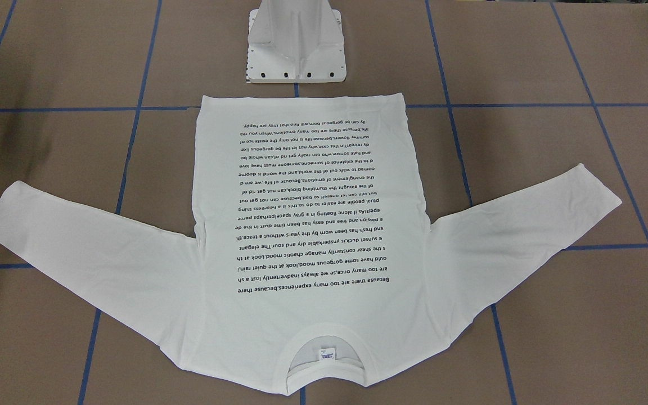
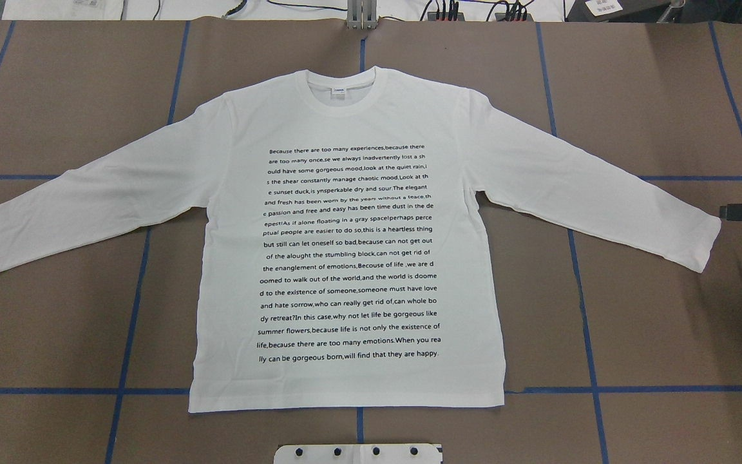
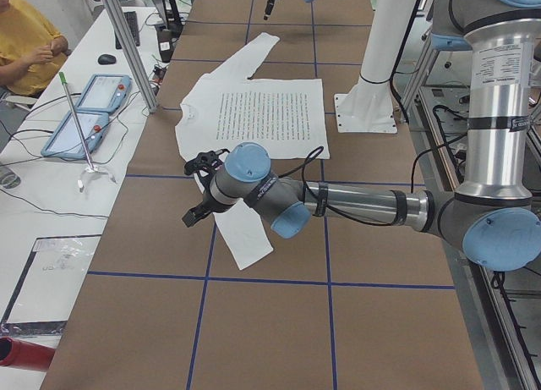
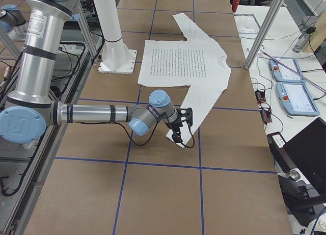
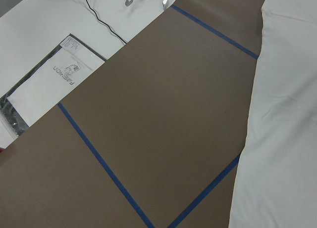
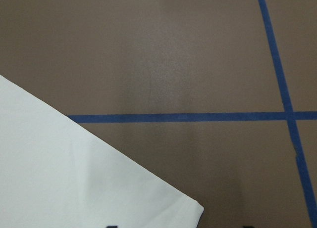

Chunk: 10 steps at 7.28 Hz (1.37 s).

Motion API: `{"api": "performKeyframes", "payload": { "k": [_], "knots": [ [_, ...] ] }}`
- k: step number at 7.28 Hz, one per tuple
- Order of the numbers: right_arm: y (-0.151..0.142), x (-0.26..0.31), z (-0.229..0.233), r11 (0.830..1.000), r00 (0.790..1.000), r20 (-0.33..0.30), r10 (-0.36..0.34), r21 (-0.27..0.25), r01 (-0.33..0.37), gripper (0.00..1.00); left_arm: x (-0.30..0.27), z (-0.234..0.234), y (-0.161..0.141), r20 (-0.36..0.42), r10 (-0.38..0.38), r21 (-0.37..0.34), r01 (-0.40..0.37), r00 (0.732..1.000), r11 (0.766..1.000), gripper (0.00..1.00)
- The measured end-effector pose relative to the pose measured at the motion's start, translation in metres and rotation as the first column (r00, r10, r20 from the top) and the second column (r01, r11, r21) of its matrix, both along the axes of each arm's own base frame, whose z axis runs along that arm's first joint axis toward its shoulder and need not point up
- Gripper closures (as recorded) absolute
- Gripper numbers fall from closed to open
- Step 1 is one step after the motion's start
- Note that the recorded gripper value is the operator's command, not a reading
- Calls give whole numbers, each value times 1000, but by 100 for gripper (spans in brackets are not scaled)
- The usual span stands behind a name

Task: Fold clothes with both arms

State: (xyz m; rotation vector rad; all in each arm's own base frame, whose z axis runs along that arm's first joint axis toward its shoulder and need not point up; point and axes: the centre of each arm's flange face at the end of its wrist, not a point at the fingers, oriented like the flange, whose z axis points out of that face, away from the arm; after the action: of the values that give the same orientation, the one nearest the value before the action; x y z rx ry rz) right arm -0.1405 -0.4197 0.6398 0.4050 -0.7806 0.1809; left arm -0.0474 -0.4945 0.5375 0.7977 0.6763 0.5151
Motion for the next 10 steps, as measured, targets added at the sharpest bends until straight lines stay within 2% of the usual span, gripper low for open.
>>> {"api": "performKeyframes", "payload": {
  "k": [1,3,5,6,7,8,9,10],
  "knots": [
    [-8,-14,17,1000,1000,20,-1,20,0,24,0,-1,0,0,0,1,0,1000,1000,0],
    [-23,-30,38,1000,1000,25,-4,21,3,27,0,-1,1,0,0,4,0,1000,1000,0],
    [-24,-32,47,1000,1000,20,-5,12,5,30,0,0,0,0,0,2,0,1000,1000,0],
    [-23,-31,49,1000,1000,20,-6,10,6,37,0,1,0,0,0,0,0,1000,1000,0],
    [-21,-31,49,1000,1000,23,-8,12,7,46,0,2,0,0,1,-3,-1,1000,1000,0],
    [-20,-31,49,1000,1000,25,-11,14,10,66,0,3,0,0,1,-4,-1,1000,1000,0],
    [-19,-33,48,1000,999,28,-16,15,15,93,0,4,0,0,2,-5,-2,1000,1000,0],
    [-18,-34,47,1000,999,32,-22,17,21,100,0,4,1,0,2,-6,-2,1000,1000,0]
  ]
}}
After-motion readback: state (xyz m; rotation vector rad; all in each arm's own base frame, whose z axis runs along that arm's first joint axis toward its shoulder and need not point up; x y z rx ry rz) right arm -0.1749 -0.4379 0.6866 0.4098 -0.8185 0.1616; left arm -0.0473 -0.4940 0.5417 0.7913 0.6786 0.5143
